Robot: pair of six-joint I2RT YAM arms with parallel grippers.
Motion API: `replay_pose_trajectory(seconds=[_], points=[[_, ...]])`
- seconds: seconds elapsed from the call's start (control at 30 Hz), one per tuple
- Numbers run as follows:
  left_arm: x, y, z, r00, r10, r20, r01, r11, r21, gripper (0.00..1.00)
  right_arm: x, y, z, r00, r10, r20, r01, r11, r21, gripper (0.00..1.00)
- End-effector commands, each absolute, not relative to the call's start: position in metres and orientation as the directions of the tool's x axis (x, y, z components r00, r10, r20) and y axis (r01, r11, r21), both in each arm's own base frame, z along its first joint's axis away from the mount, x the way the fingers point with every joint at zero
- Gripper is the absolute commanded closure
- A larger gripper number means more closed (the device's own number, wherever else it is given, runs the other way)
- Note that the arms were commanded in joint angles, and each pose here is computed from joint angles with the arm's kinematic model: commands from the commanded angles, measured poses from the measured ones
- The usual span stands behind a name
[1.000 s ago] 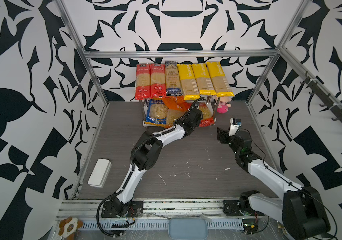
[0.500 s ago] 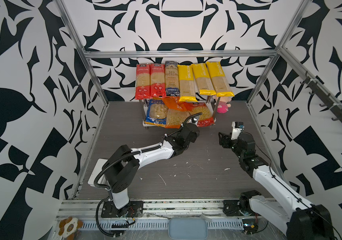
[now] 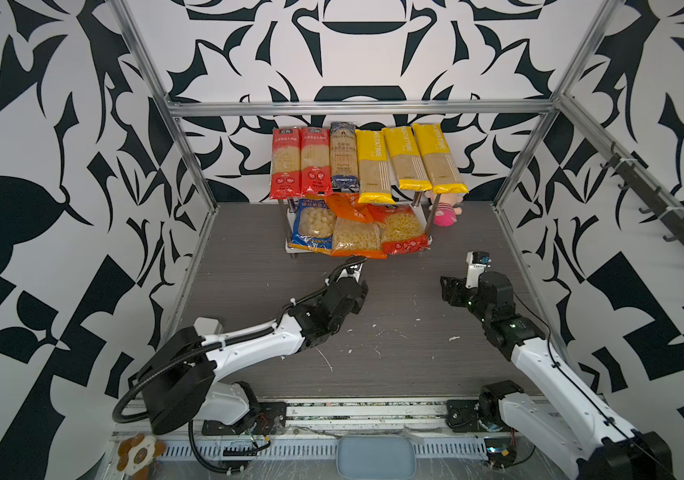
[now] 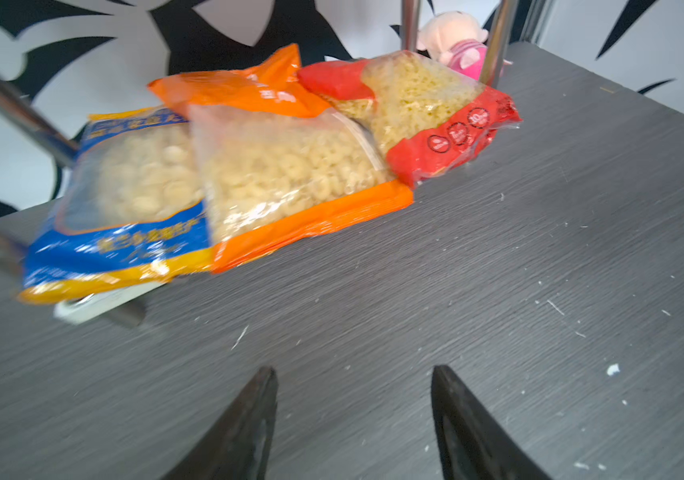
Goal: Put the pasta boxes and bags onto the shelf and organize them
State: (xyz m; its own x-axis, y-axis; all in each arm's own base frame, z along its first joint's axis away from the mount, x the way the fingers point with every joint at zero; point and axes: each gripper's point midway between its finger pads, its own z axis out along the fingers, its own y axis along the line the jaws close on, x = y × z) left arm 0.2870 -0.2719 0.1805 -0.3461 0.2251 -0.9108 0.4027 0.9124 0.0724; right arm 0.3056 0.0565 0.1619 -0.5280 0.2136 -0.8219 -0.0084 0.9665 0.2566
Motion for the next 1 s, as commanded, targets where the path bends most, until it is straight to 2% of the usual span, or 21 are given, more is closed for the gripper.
replay_pose_trajectory(seconds=[0.0, 0.2, 0.27, 0.37, 0.47, 0.63, 0.73, 0.87, 0.97], points=[[0.279, -0.234, 0.181, -0.335, 0.195, -0.922, 0.305, 0.948, 0.09, 0.37, 0.307, 0.052, 0.177, -0.493, 0.256, -0.832, 0.022, 0.959, 0.282, 0.28], [0.268, -0.19, 0.185, -0.263, 0.279, -0.924, 0.252, 0.944, 0.213, 0.31, 0.305, 0.043, 0.171, -0.49, 0.282, -0.825, 0.079, 0.957, 0.28, 0.27], [0.266, -0.181, 0.187, -0.254, 0.321, -0.912, 0.235, 0.936, 0.263, 0.26, 0.307, 0.039, 0.171, -0.476, 0.292, -0.829, 0.101, 0.955, 0.278, 0.26], [0.27, -0.159, 0.197, -0.227, 0.325, -0.918, 0.136, 0.944, 0.301, 0.22, 0.31, 0.035, 0.172, -0.426, 0.323, -0.845, 0.123, 0.946, 0.3, 0.26], [0.277, -0.133, 0.203, -0.22, 0.275, -0.936, 0.053, 0.961, 0.27, 0.22, 0.312, 0.03, 0.172, -0.343, 0.34, -0.876, 0.126, 0.94, 0.316, 0.28], [0.292, -0.078, 0.208, -0.186, 0.171, -0.968, -0.125, 0.973, 0.196, 0.22, 0.306, 0.0, 0.173, -0.192, 0.309, -0.932, 0.229, 0.937, 0.263, 0.28], [0.303, -0.043, 0.206, -0.176, 0.11, -0.978, -0.236, 0.96, 0.151, 0.21, 0.302, -0.017, 0.169, -0.169, 0.238, -0.956, 0.302, 0.936, 0.179, 0.28], [0.318, -0.014, 0.191, -0.191, 0.037, -0.981, -0.325, 0.94, 0.099, 0.21, 0.306, -0.022, 0.161, -0.182, 0.111, -0.977, 0.31, 0.95, 0.05, 0.28], [0.329, -0.002, 0.177, -0.205, 0.019, -0.979, -0.367, 0.925, 0.095, 0.2, 0.311, -0.023, 0.151, -0.189, 0.099, -0.977, 0.32, 0.947, 0.034, 0.28]])
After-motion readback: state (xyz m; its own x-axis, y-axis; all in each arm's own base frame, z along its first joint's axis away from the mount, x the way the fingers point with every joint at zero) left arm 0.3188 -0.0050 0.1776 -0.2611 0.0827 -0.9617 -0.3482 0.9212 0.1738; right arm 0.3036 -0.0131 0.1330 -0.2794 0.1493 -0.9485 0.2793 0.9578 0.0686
